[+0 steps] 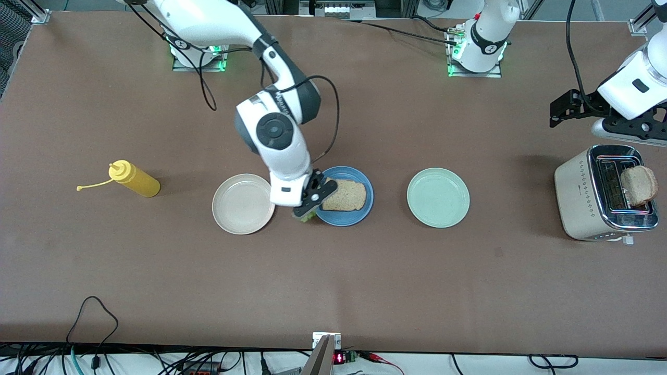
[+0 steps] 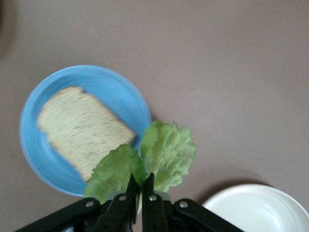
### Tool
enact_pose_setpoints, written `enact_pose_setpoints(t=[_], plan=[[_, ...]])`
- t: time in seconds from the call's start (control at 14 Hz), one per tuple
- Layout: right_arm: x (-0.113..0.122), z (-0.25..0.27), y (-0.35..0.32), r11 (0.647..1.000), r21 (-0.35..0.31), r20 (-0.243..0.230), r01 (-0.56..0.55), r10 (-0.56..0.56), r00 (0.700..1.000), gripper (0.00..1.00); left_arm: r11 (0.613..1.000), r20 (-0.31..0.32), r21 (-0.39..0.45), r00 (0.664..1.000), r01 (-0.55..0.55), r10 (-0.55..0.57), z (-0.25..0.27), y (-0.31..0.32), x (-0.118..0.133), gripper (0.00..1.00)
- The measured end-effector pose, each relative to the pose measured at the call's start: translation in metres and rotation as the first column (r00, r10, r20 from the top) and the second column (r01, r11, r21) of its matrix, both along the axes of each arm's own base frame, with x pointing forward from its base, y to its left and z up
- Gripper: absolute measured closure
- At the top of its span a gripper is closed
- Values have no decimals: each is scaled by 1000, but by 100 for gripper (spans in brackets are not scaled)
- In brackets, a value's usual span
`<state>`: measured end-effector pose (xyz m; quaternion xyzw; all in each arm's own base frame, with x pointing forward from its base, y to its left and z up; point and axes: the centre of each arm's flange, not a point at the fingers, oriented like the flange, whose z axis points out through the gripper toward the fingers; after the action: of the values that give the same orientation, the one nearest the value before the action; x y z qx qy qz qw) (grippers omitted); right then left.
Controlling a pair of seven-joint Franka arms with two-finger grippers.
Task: Make sandwich in blue plate with both arms
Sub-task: 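Carry the lettuce leaf with the right gripper over the blue plate, then lower the lettuce onto the bread and open the right gripper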
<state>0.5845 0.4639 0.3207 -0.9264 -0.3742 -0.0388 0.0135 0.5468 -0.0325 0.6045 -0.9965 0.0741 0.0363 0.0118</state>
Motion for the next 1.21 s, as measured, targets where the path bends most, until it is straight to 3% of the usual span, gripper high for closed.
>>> enact_pose_setpoints(t=[0.21, 0.57, 0.93, 1.21], plan=[[-21, -8, 26, 986, -15, -2, -166, 166, 986, 93, 1000, 0, 0, 1000, -1, 1, 0, 0, 0, 0], [-37, -40, 41, 920, -64, -22, -388, 387, 922, 93, 1000, 0, 0, 1000, -2, 2, 0, 1, 0, 0], [-28, -62, 53, 906, -55, 71, -421, 424, 903, 93, 1000, 0, 0, 1000, -4, 4, 0, 2, 0, 0], [-27, -51, 76, 897, -39, 128, -441, 442, 888, 93, 1000, 0, 0, 1000, -4, 4, 0, 2, 0, 0]])
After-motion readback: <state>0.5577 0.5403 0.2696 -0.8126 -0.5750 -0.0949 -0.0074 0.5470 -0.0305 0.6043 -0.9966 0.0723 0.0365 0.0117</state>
